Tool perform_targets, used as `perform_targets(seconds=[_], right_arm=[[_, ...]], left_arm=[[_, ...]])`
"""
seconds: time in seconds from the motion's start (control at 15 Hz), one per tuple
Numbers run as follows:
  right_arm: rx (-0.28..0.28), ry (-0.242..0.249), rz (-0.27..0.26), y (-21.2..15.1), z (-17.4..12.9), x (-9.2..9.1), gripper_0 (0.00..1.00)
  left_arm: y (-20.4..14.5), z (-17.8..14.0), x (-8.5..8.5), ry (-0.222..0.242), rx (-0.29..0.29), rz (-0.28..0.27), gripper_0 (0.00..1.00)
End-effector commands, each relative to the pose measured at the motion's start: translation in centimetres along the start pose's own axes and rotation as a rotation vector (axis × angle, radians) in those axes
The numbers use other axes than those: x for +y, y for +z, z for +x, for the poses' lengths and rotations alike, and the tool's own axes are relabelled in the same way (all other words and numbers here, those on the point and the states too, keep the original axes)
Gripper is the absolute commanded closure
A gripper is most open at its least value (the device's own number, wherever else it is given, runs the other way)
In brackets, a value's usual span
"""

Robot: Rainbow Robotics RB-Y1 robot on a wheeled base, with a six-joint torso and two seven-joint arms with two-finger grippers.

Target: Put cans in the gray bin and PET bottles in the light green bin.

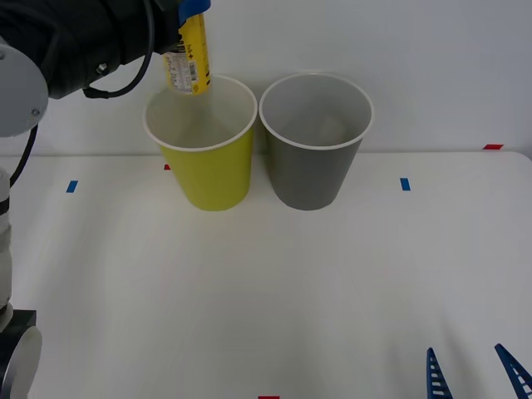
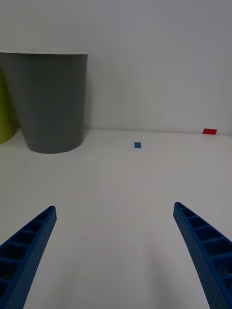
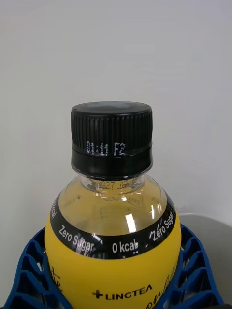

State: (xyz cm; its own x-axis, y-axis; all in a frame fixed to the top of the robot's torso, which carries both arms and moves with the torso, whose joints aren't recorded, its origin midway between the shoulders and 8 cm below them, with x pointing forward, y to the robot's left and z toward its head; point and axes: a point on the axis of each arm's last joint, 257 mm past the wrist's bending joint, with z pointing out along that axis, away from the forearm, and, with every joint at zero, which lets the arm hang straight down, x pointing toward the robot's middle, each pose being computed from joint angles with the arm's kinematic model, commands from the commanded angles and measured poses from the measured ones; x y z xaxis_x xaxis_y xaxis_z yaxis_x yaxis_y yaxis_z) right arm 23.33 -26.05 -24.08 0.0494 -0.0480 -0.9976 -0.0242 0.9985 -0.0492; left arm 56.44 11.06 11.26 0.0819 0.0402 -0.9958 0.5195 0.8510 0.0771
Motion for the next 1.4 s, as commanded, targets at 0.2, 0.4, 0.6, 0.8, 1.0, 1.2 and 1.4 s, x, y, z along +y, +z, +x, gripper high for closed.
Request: perform_targets(seconds=[0.2,0.4,0.6,0.8,1.0,1.2,1.4], right_arm=[[0.0,0.0,0.0,0.0,0.0,0.0,0.18],[0.0,0.0,0.0,0.0,0.0,0.0,0.18],[0.0,0.0,0.0,0.0,0.0,0.0,0.18],[0.0,0.0,0.0,0.0,0.0,0.0,0.18],[0.0,0.0,0.0,0.0,0.0,0.0,0.18],[0.0,0.0,0.0,0.0,0.0,0.0,0.18],[0.0,0.0,0.0,0.0,0.0,0.0,0.18]], left_arm=[[2.3,1.7,0.4,-0.028,0.002,-0.015,1.0],[2.6,2.2,0.9,-0.029,0.006,-0.036,1.0],[3.2,2.4,1.2,-0.041,-0.016,-0.051,1.0],[3.2,2.2,1.8,-0.022,-0.023,-0.071,1.0],[3.0,2.1,2.6,0.003,-0.021,-0.092,1.0],[2.7,2.1,3.5,0.017,-0.018,-0.112,1.0],[2.6,2.0,3.7,0.021,-0.018,-0.116,1.0]])
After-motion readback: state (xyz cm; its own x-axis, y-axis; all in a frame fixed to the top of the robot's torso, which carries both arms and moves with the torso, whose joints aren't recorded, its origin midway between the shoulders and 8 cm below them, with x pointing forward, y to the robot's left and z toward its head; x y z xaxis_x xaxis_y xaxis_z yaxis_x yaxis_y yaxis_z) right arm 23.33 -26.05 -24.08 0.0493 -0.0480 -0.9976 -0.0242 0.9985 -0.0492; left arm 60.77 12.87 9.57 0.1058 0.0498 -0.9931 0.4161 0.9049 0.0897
